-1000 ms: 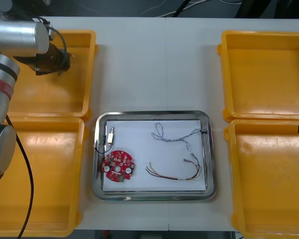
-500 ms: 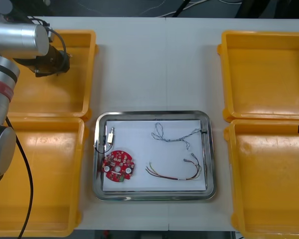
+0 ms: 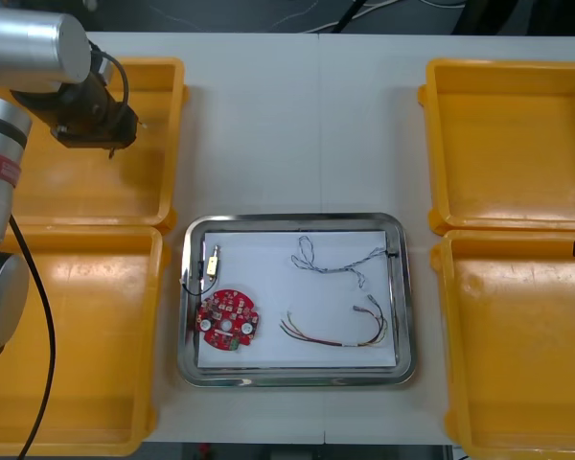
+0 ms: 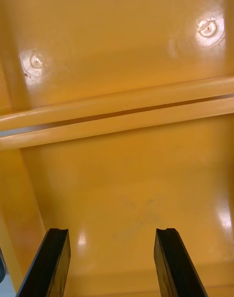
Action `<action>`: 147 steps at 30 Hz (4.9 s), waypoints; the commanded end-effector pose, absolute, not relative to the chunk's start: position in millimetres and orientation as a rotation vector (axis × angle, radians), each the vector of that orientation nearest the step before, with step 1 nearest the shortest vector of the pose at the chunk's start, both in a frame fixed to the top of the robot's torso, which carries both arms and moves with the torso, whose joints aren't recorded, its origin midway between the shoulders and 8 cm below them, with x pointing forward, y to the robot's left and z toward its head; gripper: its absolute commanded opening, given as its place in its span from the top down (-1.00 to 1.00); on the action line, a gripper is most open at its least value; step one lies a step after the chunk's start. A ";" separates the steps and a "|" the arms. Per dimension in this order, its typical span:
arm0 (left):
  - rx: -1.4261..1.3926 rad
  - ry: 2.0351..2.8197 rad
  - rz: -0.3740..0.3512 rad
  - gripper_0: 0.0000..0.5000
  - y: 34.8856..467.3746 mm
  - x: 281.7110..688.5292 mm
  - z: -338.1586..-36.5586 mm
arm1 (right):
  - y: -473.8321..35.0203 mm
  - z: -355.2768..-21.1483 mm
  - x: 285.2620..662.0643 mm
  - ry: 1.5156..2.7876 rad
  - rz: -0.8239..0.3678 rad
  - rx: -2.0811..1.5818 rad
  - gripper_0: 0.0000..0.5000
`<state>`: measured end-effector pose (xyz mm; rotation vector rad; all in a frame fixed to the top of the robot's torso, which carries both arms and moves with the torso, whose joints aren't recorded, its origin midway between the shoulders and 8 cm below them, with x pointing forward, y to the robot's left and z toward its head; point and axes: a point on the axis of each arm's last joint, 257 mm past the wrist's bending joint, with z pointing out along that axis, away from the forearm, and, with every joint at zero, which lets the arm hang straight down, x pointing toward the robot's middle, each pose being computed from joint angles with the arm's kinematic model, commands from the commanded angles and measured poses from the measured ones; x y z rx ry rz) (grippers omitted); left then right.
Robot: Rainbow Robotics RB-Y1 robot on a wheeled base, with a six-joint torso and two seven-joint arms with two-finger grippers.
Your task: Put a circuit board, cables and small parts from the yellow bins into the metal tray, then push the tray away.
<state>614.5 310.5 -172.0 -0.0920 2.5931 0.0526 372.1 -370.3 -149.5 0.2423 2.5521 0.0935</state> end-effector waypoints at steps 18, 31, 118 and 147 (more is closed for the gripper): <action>-0.067 2.545 -0.148 1.00 239.5 511.0 -78.4 | -383.3 -135.2 367.9 2.519 0.046 0.281 -1.00; -0.026 2.565 -0.114 1.00 179.5 433.4 -147.1 | -383.3 -135.2 367.9 2.519 0.046 0.281 -1.00; 0.164 2.565 -0.121 1.00 80.1 449.3 -263.4 | -383.3 -135.2 367.9 2.519 0.046 0.281 -1.00; 0.143 2.569 -0.109 -1.00 82.9 444.6 -254.9 | -383.3 -135.2 367.9 2.519 0.046 0.281 -1.00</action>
